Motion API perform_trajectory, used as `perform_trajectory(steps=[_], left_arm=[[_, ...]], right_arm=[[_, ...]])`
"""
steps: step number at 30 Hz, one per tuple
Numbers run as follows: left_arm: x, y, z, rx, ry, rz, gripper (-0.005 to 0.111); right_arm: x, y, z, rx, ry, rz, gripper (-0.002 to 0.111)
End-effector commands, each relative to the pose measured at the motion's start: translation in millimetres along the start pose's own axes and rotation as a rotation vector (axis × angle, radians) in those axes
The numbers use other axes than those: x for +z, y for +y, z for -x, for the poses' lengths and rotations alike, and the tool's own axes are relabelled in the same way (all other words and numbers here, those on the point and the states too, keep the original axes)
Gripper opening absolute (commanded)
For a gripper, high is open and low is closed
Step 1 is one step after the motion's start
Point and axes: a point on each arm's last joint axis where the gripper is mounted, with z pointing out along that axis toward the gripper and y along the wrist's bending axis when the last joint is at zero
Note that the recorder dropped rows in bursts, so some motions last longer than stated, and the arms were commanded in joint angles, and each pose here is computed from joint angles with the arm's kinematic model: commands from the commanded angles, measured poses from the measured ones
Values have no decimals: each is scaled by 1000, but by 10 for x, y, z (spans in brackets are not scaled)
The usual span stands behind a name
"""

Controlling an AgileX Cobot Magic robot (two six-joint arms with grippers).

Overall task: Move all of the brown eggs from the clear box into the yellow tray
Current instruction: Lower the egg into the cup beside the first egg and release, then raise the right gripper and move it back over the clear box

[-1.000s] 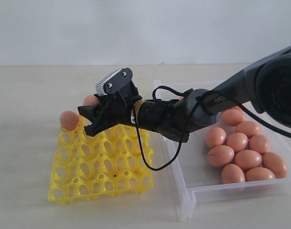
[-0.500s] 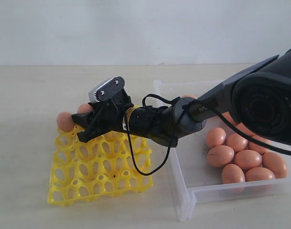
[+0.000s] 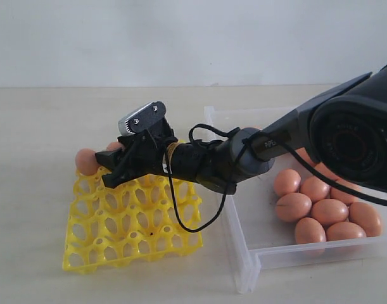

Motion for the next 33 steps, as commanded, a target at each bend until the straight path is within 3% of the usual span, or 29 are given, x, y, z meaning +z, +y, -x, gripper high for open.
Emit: perform_trajectory(steps=[1, 13, 18, 21, 24, 28, 33], left_arm=[[-1, 0, -9, -18, 0, -2, 4], [-1, 0, -7, -18, -2, -2, 4], [-1, 0, -7, -18, -2, -2, 4], [-1, 0, -7, -18, -2, -2, 4], [-1, 0, -7, -18, -2, -2, 4], [-1, 0, -9, -18, 0, -2, 4], [-1, 0, -9, -18, 0, -2, 4]], right_arm=[[-9, -4, 43, 6, 18, -12, 54], [-166, -12, 567, -20, 41, -101, 54], [-266, -9, 769, 52, 77, -147, 53], [-351, 50, 964, 42, 81, -135, 45], [-472, 115, 1185, 9, 101, -139, 30], [-702, 259, 1441, -59, 163, -179, -1], [-1084, 355, 1592, -108, 190, -236, 0]])
